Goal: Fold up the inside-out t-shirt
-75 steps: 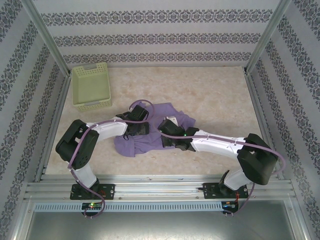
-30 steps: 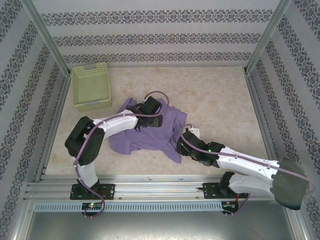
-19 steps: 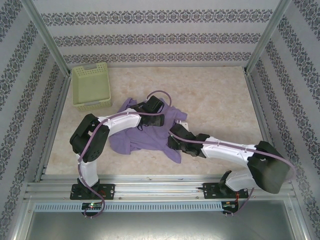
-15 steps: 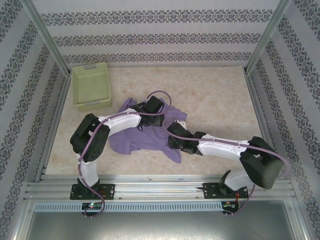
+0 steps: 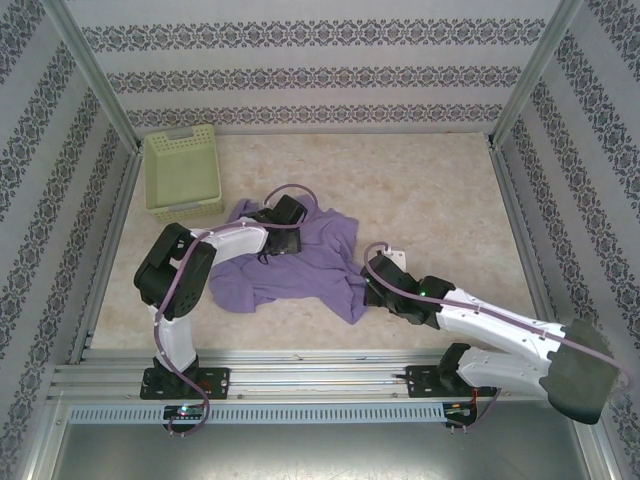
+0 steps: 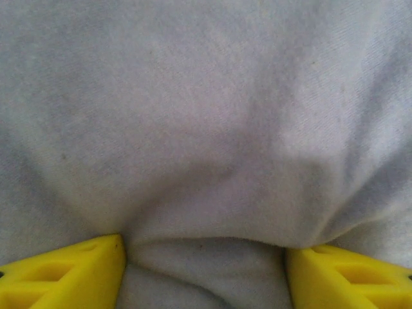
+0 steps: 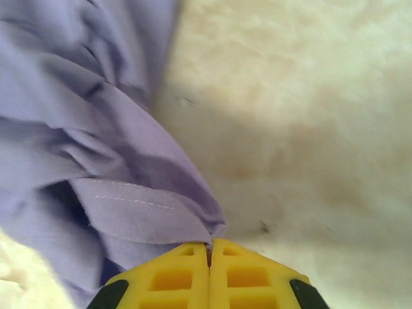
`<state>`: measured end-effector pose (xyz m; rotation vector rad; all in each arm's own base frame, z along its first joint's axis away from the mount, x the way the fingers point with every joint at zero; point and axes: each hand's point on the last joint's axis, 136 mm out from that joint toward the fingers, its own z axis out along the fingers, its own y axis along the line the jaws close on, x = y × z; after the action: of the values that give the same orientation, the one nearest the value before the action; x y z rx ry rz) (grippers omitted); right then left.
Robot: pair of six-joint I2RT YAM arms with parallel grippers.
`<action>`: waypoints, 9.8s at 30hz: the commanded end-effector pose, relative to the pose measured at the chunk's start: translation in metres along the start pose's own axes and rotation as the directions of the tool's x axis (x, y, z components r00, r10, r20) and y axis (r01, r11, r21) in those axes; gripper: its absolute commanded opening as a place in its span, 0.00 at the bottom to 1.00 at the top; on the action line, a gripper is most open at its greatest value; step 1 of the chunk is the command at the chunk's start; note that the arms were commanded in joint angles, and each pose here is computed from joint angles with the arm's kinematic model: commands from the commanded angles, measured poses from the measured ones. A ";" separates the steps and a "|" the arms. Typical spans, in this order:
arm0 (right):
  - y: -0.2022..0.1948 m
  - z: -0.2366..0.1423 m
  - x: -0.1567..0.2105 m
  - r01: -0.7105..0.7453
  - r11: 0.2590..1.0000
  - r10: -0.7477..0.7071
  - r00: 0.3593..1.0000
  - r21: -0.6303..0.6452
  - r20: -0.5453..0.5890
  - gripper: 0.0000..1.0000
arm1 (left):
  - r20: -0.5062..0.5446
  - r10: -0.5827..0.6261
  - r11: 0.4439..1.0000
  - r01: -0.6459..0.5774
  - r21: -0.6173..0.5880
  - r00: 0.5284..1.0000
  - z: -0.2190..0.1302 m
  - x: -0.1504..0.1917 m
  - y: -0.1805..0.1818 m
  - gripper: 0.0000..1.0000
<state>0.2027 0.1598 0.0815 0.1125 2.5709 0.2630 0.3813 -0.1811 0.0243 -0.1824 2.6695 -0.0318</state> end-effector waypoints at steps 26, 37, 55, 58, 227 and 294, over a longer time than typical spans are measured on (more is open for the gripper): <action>-0.126 0.017 -0.039 -0.475 0.873 0.471 0.880 0.110 0.064 0.00 | 0.128 0.070 0.974 -0.096 0.207 0.989 -0.108 0.033 -0.039 0.65; -0.119 0.017 -0.047 -0.439 0.896 0.436 0.898 0.074 0.051 0.00 | 0.030 0.093 0.995 -0.094 0.037 0.995 -0.040 -0.046 -0.024 0.77; -0.104 -0.064 -0.107 -0.363 0.931 0.356 0.902 -0.015 0.244 0.00 | 0.061 0.091 0.983 -0.100 0.155 0.994 -0.028 -0.115 -0.049 0.00; -0.102 -0.095 -0.117 -0.362 0.931 0.360 0.879 -0.053 0.312 0.00 | 0.159 0.084 0.962 -0.122 0.246 0.984 -0.063 -0.149 -0.073 0.00; -0.145 -0.324 -0.237 -0.432 0.895 0.219 0.649 0.116 0.729 0.00 | 0.351 -0.227 0.906 0.064 0.419 0.908 -0.248 -0.161 0.064 0.00; -0.100 -0.364 -0.470 -0.236 0.965 0.201 0.402 -0.111 0.893 0.00 | 0.538 -0.411 0.827 0.052 0.560 0.736 -0.313 -0.347 0.109 0.00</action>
<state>0.4161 -0.0569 0.5420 0.4924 1.6247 0.1225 0.5371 -0.0449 0.3940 -0.3462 1.9693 -0.6686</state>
